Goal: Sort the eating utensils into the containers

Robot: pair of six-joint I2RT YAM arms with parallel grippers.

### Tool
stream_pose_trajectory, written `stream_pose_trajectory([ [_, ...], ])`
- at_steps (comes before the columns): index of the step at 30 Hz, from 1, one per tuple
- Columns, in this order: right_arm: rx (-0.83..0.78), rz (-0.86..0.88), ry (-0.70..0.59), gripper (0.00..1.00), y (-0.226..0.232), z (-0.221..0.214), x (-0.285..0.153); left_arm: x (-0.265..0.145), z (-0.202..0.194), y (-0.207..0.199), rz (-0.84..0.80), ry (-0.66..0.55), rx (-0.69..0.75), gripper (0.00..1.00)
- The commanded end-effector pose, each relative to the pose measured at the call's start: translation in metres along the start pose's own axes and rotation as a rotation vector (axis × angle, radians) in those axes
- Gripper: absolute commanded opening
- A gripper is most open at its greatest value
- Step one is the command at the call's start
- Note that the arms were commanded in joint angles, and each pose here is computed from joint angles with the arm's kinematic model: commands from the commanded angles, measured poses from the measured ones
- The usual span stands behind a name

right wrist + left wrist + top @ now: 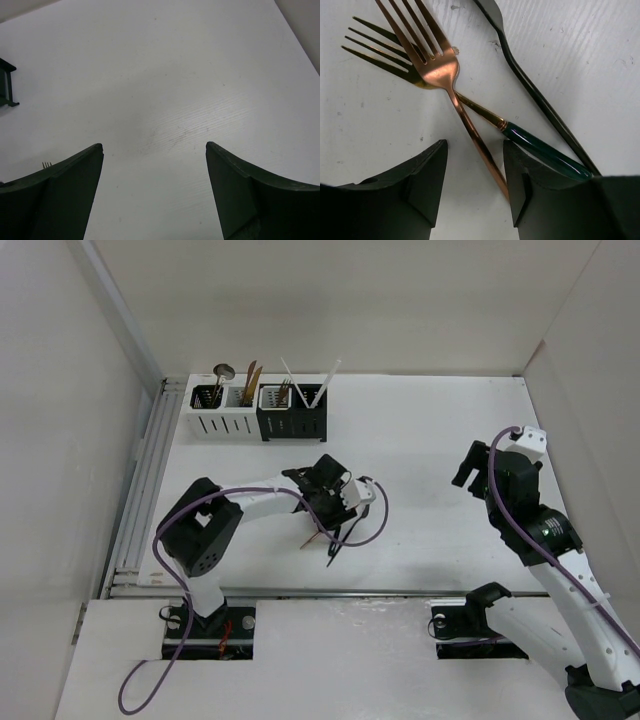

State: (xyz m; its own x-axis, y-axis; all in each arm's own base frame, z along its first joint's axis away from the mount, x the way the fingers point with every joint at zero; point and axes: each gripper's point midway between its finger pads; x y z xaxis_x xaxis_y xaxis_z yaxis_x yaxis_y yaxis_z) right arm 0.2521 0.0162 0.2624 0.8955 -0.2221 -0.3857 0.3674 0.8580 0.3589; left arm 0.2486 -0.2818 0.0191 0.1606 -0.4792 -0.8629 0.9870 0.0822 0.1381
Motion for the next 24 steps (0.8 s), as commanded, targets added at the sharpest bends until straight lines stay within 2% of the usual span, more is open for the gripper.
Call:
stream_pose_trajectory([
  [1,0.011,0.011,-0.052,0.88,0.004,0.02,-0.008,0.012,-0.029,-0.011,-0.016,0.13,-0.023,0.45],
  [6,0.017,0.009,-0.064,0.88,0.004,0.022,-0.008,0.023,-0.068,-0.011,-0.06,0.317,-0.067,0.45],
  [7,0.012,0.004,-0.058,0.88,0.004,0.021,-0.006,0.022,-0.066,-0.011,-0.068,0.313,-0.069,0.43],
  [11,0.017,-0.007,-0.076,0.88,0.003,0.026,-0.007,0.021,-0.067,-0.012,-0.088,0.308,-0.068,0.13],
  [12,0.012,-0.012,-0.07,0.88,0.003,0.024,-0.005,0.021,-0.067,-0.012,-0.088,0.307,-0.068,0.0],
  [17,0.017,-0.007,-0.076,0.88,0.004,0.026,-0.005,0.014,-0.059,0.0,-0.076,0.28,-0.118,0.0],
  [20,0.015,-0.001,-0.084,0.88,0.008,0.028,-0.002,-0.003,-0.034,0.031,-0.03,0.193,-0.18,0.0],
  [21,0.025,0.007,-0.094,0.88,0.01,0.031,-0.002,-0.014,-0.01,0.05,0.0,0.122,-0.189,0.0],
  [24,0.027,0.026,-0.101,0.88,0.018,0.031,0.004,-0.048,0.021,0.082,0.06,0.013,-0.199,0.0],
])
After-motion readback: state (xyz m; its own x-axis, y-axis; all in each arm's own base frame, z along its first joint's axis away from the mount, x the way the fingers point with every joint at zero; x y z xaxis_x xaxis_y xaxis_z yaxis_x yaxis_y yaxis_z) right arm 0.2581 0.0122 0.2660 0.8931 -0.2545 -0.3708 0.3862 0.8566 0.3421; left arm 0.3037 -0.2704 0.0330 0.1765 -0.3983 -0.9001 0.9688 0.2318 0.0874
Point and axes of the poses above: each gripper's point midway between its finger pads, its own x axis out along the fingers, its own y axis along the line the jaws close on, z = x × y, and after that the axes turned 13 degrees about x, right-handed
